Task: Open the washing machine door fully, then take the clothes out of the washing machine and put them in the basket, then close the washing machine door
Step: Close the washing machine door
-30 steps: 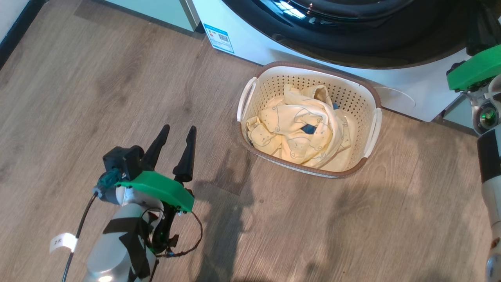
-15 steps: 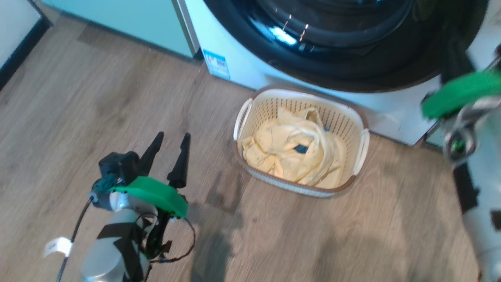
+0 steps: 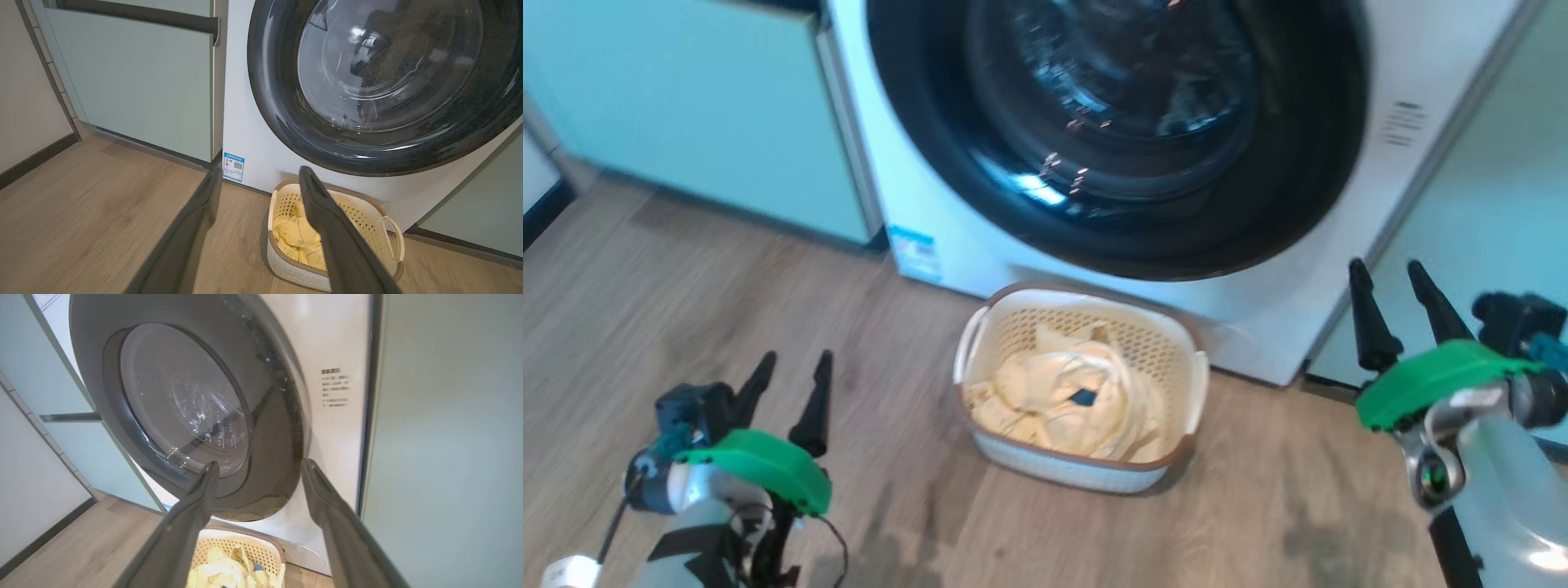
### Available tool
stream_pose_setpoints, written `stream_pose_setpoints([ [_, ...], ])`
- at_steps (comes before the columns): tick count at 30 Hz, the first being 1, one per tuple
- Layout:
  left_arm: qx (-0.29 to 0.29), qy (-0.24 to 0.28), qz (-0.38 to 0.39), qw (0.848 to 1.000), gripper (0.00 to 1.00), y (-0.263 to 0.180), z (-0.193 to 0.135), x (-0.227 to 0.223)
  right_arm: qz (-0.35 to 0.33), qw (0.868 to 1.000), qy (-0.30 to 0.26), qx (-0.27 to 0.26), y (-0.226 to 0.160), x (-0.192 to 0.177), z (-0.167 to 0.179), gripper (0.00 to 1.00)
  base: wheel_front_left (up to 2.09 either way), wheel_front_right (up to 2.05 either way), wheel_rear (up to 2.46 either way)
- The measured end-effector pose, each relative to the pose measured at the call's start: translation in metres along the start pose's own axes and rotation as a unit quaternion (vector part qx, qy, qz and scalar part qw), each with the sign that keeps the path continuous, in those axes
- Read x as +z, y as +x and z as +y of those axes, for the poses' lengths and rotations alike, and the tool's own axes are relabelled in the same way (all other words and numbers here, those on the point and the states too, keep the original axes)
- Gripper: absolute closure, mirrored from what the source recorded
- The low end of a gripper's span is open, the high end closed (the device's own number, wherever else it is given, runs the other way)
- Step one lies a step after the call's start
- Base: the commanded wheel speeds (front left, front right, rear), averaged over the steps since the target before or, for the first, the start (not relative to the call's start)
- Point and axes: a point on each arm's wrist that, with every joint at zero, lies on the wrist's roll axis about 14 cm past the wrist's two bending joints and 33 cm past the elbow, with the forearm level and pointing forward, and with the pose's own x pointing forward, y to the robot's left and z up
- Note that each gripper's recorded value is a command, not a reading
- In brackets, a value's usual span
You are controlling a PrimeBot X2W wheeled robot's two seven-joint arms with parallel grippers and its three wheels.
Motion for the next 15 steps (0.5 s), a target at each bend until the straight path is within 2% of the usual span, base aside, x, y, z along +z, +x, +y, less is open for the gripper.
stream_pose_setpoints([
  [6,-0.010,-0.007,-0.022,1.000,0.00,0.012,-0.008,0.014,-0.021,0.998,-0.006,-0.060,-0.037,0.011,-0.038,0.00,0.00,0.00,0.00],
  [15,-0.066,-0.005,-0.017,0.998,0.00,0.022,-0.048,0.010,-0.056,0.988,-0.022,-0.145,-0.108,0.024,-0.085,0.00,0.00,0.00,0.00],
])
